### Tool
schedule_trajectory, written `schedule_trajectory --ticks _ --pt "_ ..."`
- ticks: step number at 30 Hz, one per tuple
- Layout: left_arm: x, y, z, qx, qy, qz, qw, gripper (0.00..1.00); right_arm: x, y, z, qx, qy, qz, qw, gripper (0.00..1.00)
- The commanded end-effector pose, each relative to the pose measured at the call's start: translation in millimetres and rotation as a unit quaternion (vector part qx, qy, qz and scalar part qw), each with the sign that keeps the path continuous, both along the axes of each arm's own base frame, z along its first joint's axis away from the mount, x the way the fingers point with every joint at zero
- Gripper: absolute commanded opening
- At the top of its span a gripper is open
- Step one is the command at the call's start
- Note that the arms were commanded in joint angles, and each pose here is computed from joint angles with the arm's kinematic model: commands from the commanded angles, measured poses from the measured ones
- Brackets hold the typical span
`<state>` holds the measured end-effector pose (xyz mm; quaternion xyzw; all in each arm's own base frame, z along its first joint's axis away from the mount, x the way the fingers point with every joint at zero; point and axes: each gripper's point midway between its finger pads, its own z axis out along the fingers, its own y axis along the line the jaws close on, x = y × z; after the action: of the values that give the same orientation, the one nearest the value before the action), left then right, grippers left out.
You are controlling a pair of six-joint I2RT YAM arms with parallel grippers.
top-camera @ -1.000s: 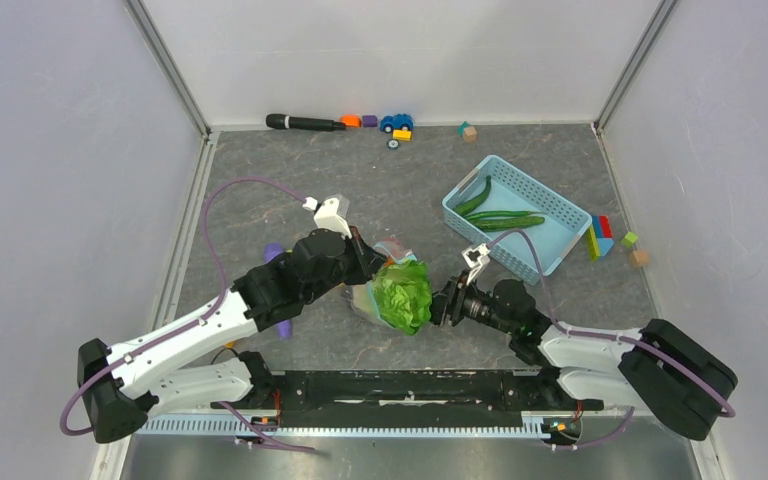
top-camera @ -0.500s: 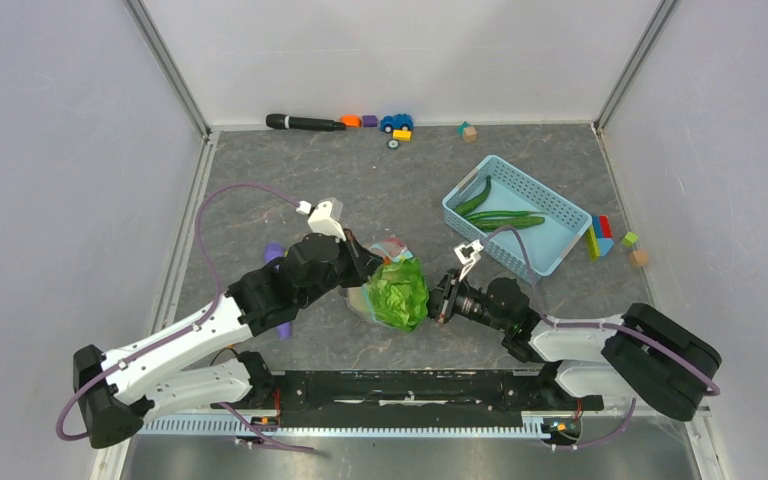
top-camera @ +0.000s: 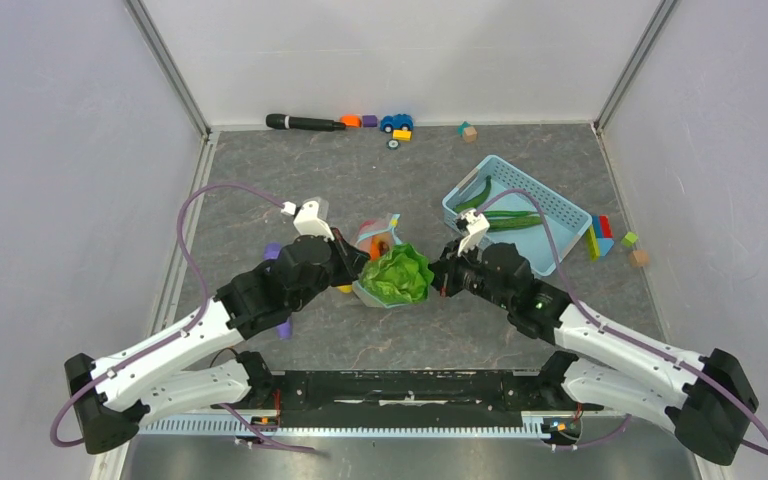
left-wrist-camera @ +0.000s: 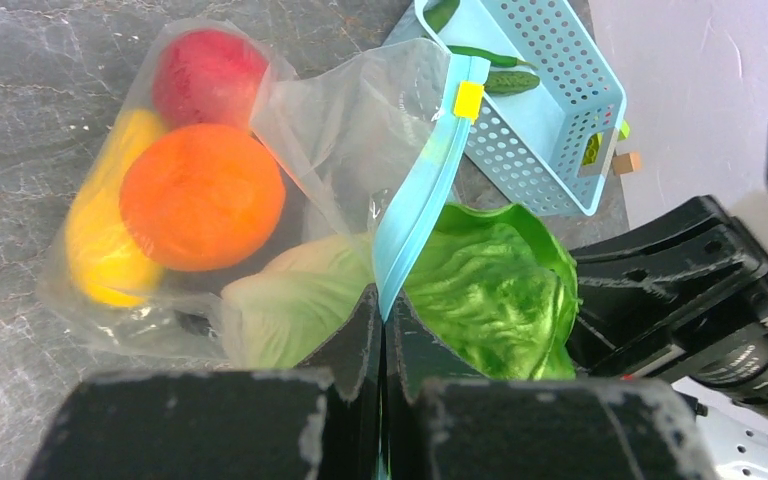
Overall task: Place the food in the zip-top bag and seal the zipper
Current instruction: Adjust the zipper food storage bag at the center of the board.
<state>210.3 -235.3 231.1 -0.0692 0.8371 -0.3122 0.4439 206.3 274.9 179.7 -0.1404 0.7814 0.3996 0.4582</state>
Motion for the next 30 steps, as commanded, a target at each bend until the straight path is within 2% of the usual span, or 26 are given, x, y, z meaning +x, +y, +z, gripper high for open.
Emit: schedule_trajectory --ticks 1,6,10,14,17,20,21,26,30 --pt "4.8 3.7 24.3 0.007 -0.029 0.004 1.000 0.02 16.6 -33.4 16.2 -0.111 -0.026 -0.058 0.992 0.00" --pt "6.0 6.7 25.9 0.025 -0.033 0.004 0.999 0.02 22.1 -45.8 36.3 -0.151 -0.034 -0.076 0.985 0.00" --pt "4.5 -2.1 29.6 0.022 -0.035 -0.017 0.999 0.04 24.4 -46.7 66.6 -0.140 -0.061 -0.078 0.985 0.00" --pt "4.5 -20.5 29.0 0.015 -0.034 -0.050 0.998 0.09 24.1 -38.5 85.5 -0.132 -0.073 -0.059 0.987 0.00" --pt "7.9 -27.7 25.4 0.029 -0.030 -0.058 0.997 0.10 22.7 -28.8 92.9 -0.128 -0.078 -0.035 0.988 0.00" --pt "13.6 -24.0 26.0 0.050 -0.030 -0.045 0.997 0.10 27.3 -31.8 113.5 -0.127 -0.098 -0.045 0.986 0.00" --pt "15.3 -20.8 25.5 0.057 -0.032 -0.038 0.997 0.12 29.9 -34.8 118.6 -0.129 -0.103 -0.055 0.985 0.00" --pt "20.2 0.3 26.4 0.076 -0.050 0.000 0.996 0.33 32.5 -41.9 111.4 -0.144 -0.098 -0.069 0.982 0.00" --pt "24.8 9.8 24.4 0.092 -0.066 0.017 0.993 0.42 33.4 -43.8 101.4 -0.147 -0.089 -0.069 0.983 0.00"
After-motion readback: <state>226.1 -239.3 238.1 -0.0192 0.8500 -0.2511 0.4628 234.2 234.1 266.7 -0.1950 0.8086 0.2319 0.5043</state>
